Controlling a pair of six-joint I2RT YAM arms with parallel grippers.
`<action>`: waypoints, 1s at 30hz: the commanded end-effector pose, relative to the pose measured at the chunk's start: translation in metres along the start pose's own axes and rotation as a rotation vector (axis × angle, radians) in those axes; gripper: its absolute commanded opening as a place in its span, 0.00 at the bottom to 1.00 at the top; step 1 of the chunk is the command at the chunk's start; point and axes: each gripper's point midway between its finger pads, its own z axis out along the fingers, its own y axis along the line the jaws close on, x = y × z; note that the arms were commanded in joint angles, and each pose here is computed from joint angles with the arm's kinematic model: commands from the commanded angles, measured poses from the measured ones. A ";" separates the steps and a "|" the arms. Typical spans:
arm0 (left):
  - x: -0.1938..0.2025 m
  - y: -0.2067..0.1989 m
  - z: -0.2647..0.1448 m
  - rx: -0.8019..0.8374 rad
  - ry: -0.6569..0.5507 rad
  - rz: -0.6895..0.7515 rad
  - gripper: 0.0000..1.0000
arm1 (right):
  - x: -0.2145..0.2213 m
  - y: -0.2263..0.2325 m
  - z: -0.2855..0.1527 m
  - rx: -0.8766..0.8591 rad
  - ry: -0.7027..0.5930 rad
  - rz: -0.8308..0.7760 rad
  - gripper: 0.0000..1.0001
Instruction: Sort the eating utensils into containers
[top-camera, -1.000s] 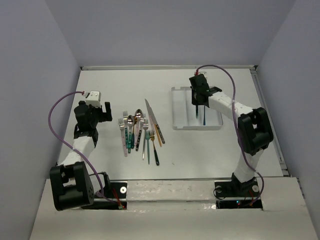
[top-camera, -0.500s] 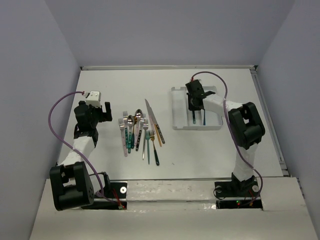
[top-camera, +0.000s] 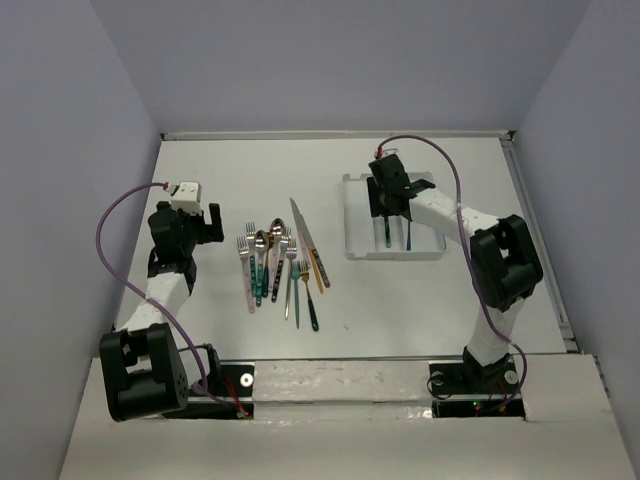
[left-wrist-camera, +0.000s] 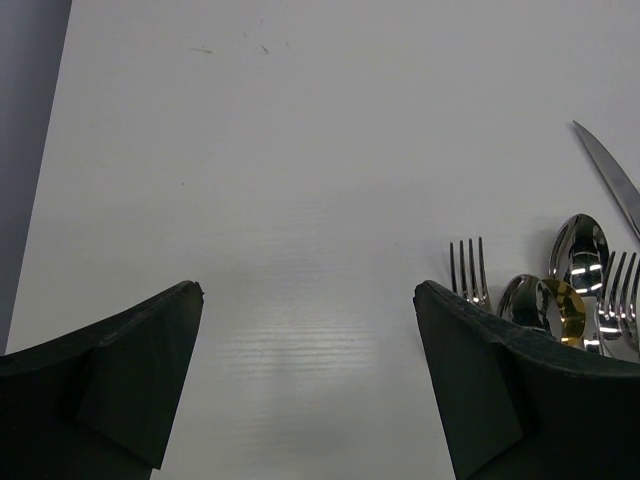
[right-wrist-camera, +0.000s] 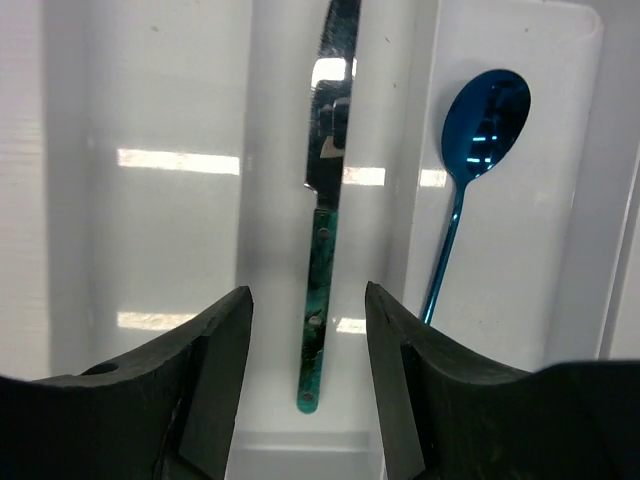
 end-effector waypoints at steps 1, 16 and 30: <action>-0.011 0.004 -0.001 -0.021 -0.054 0.021 0.99 | -0.042 0.018 -0.047 -0.033 -0.135 -0.015 0.54; -0.010 0.002 -0.002 -0.010 -0.054 0.019 0.99 | -0.003 0.003 0.024 0.054 0.037 0.008 0.54; -0.011 0.002 -0.002 -0.008 -0.058 0.022 0.99 | 0.030 0.007 0.038 0.027 0.113 0.044 0.18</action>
